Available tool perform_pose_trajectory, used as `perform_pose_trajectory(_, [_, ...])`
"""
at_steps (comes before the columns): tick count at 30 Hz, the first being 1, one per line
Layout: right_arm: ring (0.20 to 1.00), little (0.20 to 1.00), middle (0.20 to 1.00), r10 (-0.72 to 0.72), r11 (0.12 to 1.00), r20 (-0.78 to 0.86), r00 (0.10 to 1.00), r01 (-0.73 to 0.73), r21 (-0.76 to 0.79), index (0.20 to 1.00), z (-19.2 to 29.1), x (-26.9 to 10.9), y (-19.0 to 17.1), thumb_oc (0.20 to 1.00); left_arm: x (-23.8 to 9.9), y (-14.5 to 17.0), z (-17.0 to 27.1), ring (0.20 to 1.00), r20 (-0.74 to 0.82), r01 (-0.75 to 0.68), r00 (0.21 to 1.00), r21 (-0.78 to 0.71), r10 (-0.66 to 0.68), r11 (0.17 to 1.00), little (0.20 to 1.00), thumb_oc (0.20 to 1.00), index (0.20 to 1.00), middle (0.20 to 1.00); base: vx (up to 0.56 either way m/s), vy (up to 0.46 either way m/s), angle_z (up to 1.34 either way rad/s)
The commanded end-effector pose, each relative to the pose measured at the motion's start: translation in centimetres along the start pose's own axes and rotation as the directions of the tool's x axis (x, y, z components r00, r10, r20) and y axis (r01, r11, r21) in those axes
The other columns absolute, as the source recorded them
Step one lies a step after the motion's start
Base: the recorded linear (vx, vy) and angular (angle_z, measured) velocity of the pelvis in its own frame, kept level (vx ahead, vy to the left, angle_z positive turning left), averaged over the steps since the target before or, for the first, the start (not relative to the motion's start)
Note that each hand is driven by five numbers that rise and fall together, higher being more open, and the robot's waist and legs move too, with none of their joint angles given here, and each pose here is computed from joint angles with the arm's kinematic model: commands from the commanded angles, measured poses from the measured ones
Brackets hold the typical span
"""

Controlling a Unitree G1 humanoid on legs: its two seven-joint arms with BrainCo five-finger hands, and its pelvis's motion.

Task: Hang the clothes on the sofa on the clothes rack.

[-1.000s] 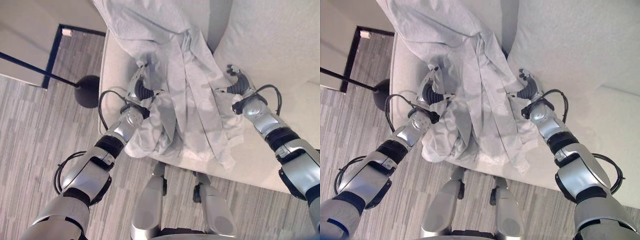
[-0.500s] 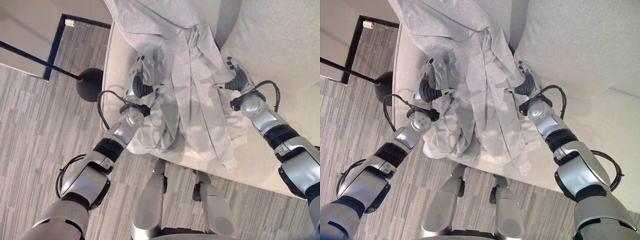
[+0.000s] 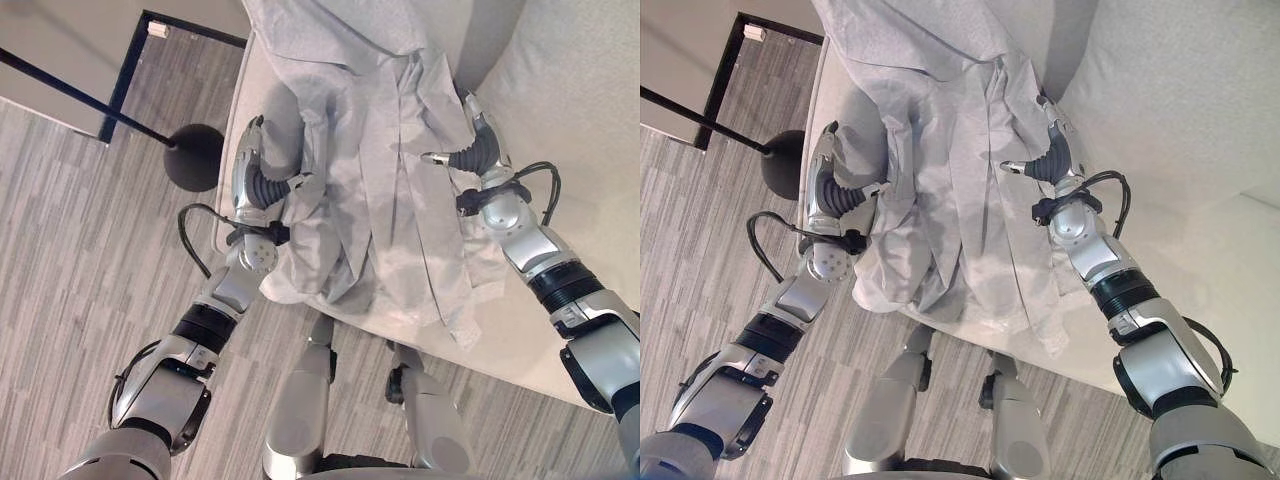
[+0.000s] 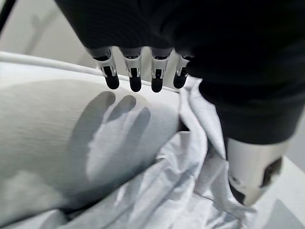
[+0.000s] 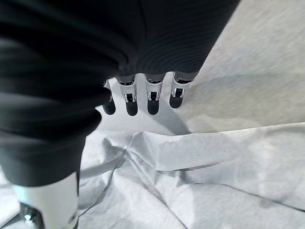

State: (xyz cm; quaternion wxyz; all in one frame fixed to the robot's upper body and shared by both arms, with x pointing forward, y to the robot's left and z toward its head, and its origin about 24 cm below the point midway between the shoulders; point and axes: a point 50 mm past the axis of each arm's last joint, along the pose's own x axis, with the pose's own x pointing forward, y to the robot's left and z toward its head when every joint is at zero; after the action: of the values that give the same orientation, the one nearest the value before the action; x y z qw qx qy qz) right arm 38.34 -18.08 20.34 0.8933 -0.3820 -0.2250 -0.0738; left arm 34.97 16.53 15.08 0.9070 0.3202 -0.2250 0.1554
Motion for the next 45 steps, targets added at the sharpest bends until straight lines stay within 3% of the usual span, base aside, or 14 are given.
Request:
perform_pose_trajectory(1, [1.000, 1.000, 1.000, -0.063, 0.997, 0.108, 0.992, 0.068, -0.038, 1.000, 2.2, 1.6, -2.2, 1.000, 1.4, 0.8, 1.2, 1.000, 0.072, -0.059, 0.996, 0.030, 0.056, 0.998, 1.000, 1.000, 1.000, 1.000, 0.00, 0.000, 0.00])
perform_pose_trajectory(6, [1.000, 1.000, 1.000, -0.221, 0.971, -0.036, 0.975, 0.217, -0.101, 1.000, 0.7, 4.0, -5.4, 1.000, 1.8, -0.5, 2.4, 1.000, 0.110, -0.022, 0.994, 0.042, 0.017, 0.999, 1.000, 1.000, 1.000, 1.000, -0.02, -0.014, 0.05])
perform_pose_trajectory(20, [1.000, 1.000, 1.000, -0.263, 0.961, -0.148, 0.953, 0.245, -0.130, 1.000, -0.4, 5.0, -7.5, 1.000, 2.9, -2.4, 5.8, 1.000, 0.213, 0.030, 0.976, 0.043, -0.039, 0.999, 1.000, 1.000, 1.000, 1.000, 0.00, 0.002, 0.06])
perform_pose_trajectory(35, [1.000, 1.000, 1.000, -0.318, 0.946, -0.200, 0.927, 0.296, -0.134, 1.000, -2.1, 4.3, -9.2, 1.000, 1.4, 1.6, 13.4, 1.000, 0.488, 0.014, 0.863, -0.277, 0.128, 0.961, 1.000, 1.000, 1.000, 1.000, 0.00, 0.001, 0.01])
perform_pose_trajectory(45, [1.000, 1.000, 1.000, -0.344, 0.937, -0.265, 0.901, 0.311, -0.157, 1.000, -3.9, 3.5, -10.3, 1.000, 0.8, 0.8, 13.9, 1.000, 0.503, 0.078, 0.861, -0.279, 0.076, 0.957, 1.000, 1.000, 1.000, 1.000, 0.00, 0.000, 0.00])
